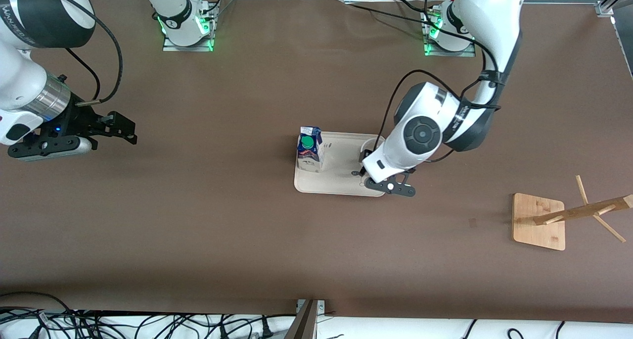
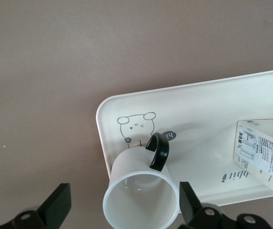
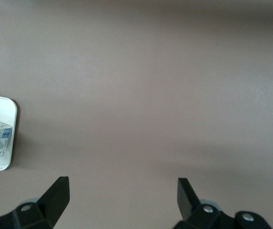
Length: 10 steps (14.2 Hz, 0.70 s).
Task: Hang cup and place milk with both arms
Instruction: 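Lower the left gripper into the white mug and grasp its rim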
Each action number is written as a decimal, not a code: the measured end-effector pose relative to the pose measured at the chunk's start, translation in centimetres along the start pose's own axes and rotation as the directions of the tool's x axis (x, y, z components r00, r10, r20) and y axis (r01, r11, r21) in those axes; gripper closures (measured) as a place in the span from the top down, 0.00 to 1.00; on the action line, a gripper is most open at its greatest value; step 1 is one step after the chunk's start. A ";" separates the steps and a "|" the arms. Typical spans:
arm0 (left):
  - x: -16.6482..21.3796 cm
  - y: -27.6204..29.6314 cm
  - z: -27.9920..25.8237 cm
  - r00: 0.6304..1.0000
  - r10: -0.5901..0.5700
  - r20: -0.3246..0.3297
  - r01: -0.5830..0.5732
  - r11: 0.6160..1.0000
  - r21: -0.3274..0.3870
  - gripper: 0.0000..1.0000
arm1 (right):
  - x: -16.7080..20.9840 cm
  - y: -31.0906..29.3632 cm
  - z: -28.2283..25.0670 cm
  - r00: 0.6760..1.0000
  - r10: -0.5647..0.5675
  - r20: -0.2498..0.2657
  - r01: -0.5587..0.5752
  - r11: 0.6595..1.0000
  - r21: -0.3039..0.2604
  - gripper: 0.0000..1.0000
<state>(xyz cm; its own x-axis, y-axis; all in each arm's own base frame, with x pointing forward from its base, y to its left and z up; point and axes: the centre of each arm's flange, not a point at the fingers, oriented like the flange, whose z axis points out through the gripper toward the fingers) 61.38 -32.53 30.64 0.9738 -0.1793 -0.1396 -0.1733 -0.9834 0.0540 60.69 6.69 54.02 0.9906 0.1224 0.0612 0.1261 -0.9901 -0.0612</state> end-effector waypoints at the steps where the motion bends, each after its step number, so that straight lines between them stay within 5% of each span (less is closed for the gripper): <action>1: 0.1 0.1 0.7 1.000 -0.003 -0.001 0.004 1.000 0.017 1.00 | -0.1 0.0 0.2 1.000 0.000 0.010 0.000 1.000 0.000 1.00; 10: -3.8 5.2 2.1 0.996 0.090 0.018 -0.091 0.995 0.038 1.00 | 0.5 -1.1 3.4 0.997 -0.020 0.073 0.020 1.000 0.005 1.00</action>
<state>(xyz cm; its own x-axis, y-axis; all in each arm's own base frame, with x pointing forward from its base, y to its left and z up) 56.45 -37.05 29.36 0.9515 -0.2675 -0.1522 -0.2663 -0.9635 0.0288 61.20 8.10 50.76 0.9891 0.1468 -0.0107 0.1458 -0.9872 -0.0650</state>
